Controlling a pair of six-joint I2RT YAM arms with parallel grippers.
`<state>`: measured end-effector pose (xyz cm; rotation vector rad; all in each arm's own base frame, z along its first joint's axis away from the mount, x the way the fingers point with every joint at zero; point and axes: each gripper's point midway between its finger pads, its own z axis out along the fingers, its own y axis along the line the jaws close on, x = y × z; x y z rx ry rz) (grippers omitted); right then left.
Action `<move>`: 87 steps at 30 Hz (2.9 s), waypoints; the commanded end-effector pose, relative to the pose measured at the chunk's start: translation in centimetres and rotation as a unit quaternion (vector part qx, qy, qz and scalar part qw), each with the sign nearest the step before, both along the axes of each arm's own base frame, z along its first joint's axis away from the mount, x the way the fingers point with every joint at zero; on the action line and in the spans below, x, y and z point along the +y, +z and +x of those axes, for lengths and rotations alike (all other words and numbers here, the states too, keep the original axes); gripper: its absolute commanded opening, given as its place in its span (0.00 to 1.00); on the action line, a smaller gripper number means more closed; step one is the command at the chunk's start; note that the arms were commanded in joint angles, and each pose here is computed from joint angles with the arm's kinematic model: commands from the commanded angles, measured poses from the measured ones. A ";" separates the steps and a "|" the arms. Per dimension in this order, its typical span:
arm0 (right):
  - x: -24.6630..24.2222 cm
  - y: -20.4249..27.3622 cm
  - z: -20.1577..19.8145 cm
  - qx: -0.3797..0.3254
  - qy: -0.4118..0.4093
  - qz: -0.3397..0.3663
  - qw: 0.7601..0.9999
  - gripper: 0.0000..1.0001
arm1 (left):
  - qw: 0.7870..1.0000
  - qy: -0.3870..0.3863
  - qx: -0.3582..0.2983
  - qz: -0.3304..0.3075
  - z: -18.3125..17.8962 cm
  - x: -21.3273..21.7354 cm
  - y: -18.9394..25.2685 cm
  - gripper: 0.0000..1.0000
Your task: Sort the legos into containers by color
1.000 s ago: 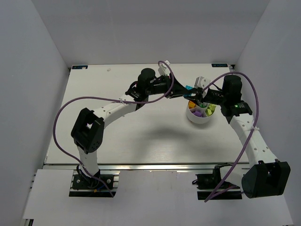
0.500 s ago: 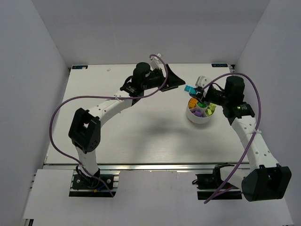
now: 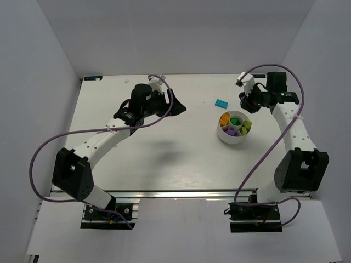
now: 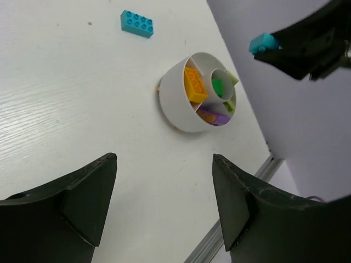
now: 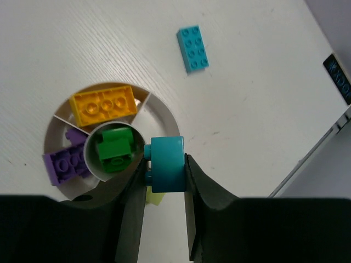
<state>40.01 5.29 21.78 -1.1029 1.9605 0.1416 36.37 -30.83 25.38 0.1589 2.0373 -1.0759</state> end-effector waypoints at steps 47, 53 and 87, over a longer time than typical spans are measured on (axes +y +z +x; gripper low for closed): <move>-1.5 -2.2 5.7 0.102 -0.042 0.024 0.994 0.47 | 0.986 -0.047 -0.120 0.103 -5.5 4.9 -2.5 0.82; 1.4 0.2 8.9 0.064 -0.058 0.091 0.992 0.47 | 0.986 -0.032 -0.118 0.116 -5.1 5.4 -2.7 0.82; 6.2 -16.9 16.9 0.124 -0.004 -0.035 0.992 0.84 | 0.981 -0.023 -0.121 0.149 -4.6 6.2 -3.3 0.82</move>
